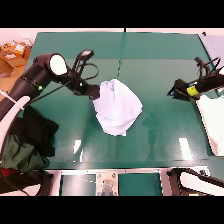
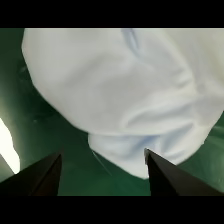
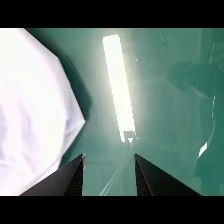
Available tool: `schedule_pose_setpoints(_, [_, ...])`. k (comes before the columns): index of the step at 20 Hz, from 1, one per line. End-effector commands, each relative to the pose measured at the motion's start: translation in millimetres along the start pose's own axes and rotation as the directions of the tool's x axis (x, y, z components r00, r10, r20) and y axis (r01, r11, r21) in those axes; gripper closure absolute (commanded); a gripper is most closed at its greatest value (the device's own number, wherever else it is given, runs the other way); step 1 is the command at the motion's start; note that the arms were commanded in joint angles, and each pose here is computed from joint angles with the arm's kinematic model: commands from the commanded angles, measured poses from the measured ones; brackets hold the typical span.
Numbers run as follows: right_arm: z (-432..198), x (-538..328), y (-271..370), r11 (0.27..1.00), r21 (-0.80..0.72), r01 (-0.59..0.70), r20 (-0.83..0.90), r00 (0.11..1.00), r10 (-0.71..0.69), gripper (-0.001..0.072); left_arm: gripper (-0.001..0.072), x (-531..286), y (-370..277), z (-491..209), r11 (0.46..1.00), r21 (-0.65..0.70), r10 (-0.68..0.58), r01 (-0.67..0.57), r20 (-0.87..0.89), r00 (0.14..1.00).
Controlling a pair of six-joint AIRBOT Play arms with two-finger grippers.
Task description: Fold the shirts.
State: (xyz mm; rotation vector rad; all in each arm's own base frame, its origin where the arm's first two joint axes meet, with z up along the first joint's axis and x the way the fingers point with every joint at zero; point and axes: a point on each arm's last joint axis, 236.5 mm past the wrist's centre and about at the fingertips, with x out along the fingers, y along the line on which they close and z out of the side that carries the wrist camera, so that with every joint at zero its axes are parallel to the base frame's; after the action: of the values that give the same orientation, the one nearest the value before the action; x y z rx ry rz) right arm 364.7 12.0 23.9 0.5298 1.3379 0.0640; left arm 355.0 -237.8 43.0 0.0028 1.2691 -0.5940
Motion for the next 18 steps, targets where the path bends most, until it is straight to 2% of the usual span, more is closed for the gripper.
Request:
schedule_pose_setpoints(1, [-12, 40, -8, 0.999, 0.021, -0.05, -0.019, 0.999, 0.051, 0.0354, 0.0123, 28, 5, -69, 0.99, -0.124, -0.09, 0.064, -0.218, 0.972])
schedule_pose_setpoints(4, [-23, 75, 1, 0.992, 0.023, -0.126, -0.091, 0.988, 0.128, 0.0355, 0.0124, 73, -19, -97, 0.955, -0.238, -0.224, 0.177, -0.189, 0.956])
schedule_pose_setpoints(8, [-40, 128, 19, 0.991, -0.007, -0.131, -0.187, 0.974, 0.128, 0.0355, 0.0126, 113, -20, -89, 0.944, -0.283, -0.185, 0.171, -0.024, 0.983])
schedule_pose_setpoints(9, [-47, 140, 27, 0.99, -0.009, -0.142, -0.211, 0.968, 0.137, 0.0355, 0.0189, 117, -22, -87, 0.941, -0.291, -0.184, 0.174, -0.009, 0.983])
schedule_pose_setpoints(10, [-52, 151, 34, 0.988, -0.014, -0.152, -0.227, 0.963, 0.145, 0.0356, 0.0294, 118, -22, -87, 0.938, -0.298, -0.187, 0.176, -0.008, 0.982])
schedule_pose_setpoints(12, [-61, 167, 49, 0.983, -0.025, -0.182, -0.25, 0.953, 0.17, 0.0355, 0.0342, 119, -21, -85, 0.937, -0.3, -0.185, 0.176, 0.0, 0.983])
schedule_pose_setpoints(13, [-63, 173, 57, 0.979, -0.021, -0.201, -0.253, 0.949, 0.19, 0.0356, 0.0546, 119, -21, -85, 0.94, -0.295, -0.182, 0.175, 0.001, 0.983])
schedule_pose_setpoints(14, [-64, 177, 64, 0.975, -0.02, -0.22, -0.251, 0.945, 0.208, 0.0357, 0.0682, 119, -21, -85, 0.945, -0.274, -0.183, 0.176, 0.001, 0.983])
schedule_pose_setpoints(15, [-65, 180, 66, 0.974, -0.016, -0.225, -0.252, 0.944, 0.213, 0.0394, 0.0682, 119, -21, -86, 0.948, -0.266, -0.182, 0.175, -0.002, 0.983])
schedule_pose_setpoints(16, [-65, 181, 67, 0.974, -0.019, -0.225, -0.253, 0.944, 0.213, 0.057, 0.0682, 118, -18, -86, 0.951, -0.257, -0.179, 0.172, -0.006, 0.984])
schedule_pose_setpoints(17, [-63, 180, 66, 0.972, -0.041, -0.231, -0.249, 0.944, 0.214, 0.0696, 0.0682, 115, -11, -86, 0.958, -0.243, -0.165, 0.155, -0.02, 0.986])
schedule_pose_setpoints(18, [-56, 175, 65, 0.969, -0.059, -0.24, -0.243, 0.945, 0.22, 0.0696, 0.0683, 108, 0, -86, 0.962, -0.237, -0.153, 0.138, -0.044, 0.987])
